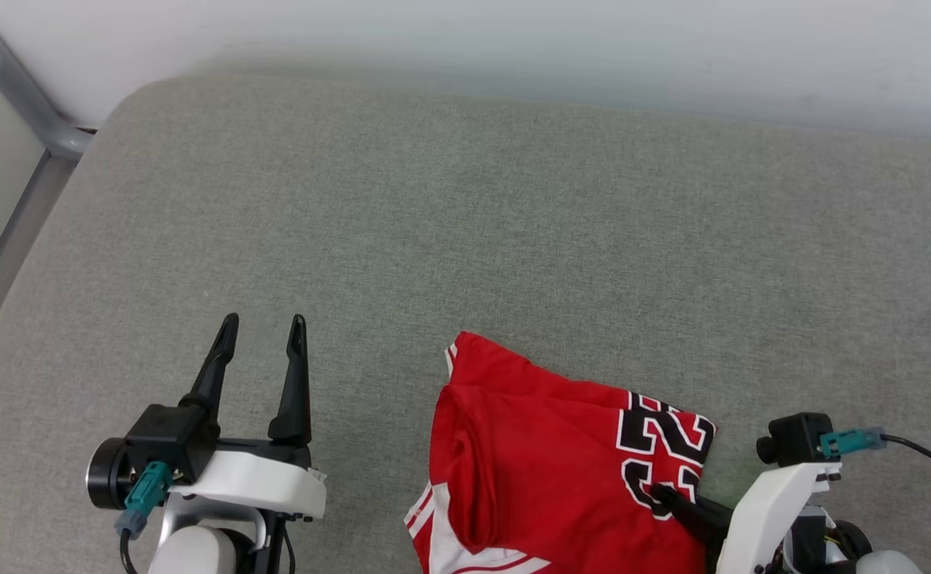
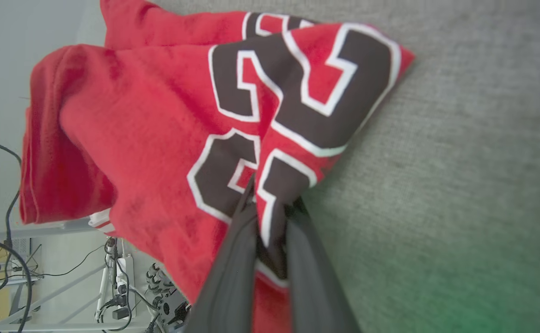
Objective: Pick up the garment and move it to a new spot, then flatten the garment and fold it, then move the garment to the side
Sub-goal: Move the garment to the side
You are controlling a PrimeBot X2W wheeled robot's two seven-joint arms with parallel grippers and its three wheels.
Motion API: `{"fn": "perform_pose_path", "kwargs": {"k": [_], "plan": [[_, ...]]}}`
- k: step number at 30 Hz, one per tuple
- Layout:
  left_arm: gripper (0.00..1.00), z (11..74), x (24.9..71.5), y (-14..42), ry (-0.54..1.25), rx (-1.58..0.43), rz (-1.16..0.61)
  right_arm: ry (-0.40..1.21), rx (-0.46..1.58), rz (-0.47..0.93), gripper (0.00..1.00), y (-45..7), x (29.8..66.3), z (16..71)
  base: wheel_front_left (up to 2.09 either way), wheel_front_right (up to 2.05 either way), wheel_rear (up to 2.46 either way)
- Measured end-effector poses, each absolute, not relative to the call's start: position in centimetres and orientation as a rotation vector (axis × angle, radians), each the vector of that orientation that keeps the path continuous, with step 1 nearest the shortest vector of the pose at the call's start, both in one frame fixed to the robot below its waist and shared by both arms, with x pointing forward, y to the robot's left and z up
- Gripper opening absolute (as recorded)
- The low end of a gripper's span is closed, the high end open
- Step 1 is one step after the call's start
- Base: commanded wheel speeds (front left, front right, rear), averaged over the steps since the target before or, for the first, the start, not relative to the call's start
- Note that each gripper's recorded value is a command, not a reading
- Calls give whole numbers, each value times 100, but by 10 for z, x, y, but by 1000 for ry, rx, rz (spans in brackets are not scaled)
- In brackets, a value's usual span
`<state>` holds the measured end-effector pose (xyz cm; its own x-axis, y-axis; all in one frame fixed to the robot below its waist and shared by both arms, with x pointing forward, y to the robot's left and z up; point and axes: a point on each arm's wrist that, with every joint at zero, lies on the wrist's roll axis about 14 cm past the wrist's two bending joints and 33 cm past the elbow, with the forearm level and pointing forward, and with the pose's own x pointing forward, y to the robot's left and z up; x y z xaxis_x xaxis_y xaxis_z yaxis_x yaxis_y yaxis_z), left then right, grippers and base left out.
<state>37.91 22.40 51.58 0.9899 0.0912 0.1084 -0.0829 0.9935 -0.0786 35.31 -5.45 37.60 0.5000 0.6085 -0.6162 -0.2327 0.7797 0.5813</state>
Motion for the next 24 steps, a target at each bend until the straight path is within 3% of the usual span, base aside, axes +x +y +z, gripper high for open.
{"fn": "perform_pose_path", "kwargs": {"k": [6, 12, 24], "plan": [[100, 522, 378, 212, -131, -73, 45, 787, 386, 546, 0, -62, 364, 406, 0, 0, 0], [100, 528, 383, 190, -150, -73, -26, 731, 216, 458, 0, -109, 362, 417, 0, 0, 0], [100, 536, 419, 111, -184, -83, -269, 682, 103, 108, 0, -241, 346, 435, 0, 0, 0]]}}
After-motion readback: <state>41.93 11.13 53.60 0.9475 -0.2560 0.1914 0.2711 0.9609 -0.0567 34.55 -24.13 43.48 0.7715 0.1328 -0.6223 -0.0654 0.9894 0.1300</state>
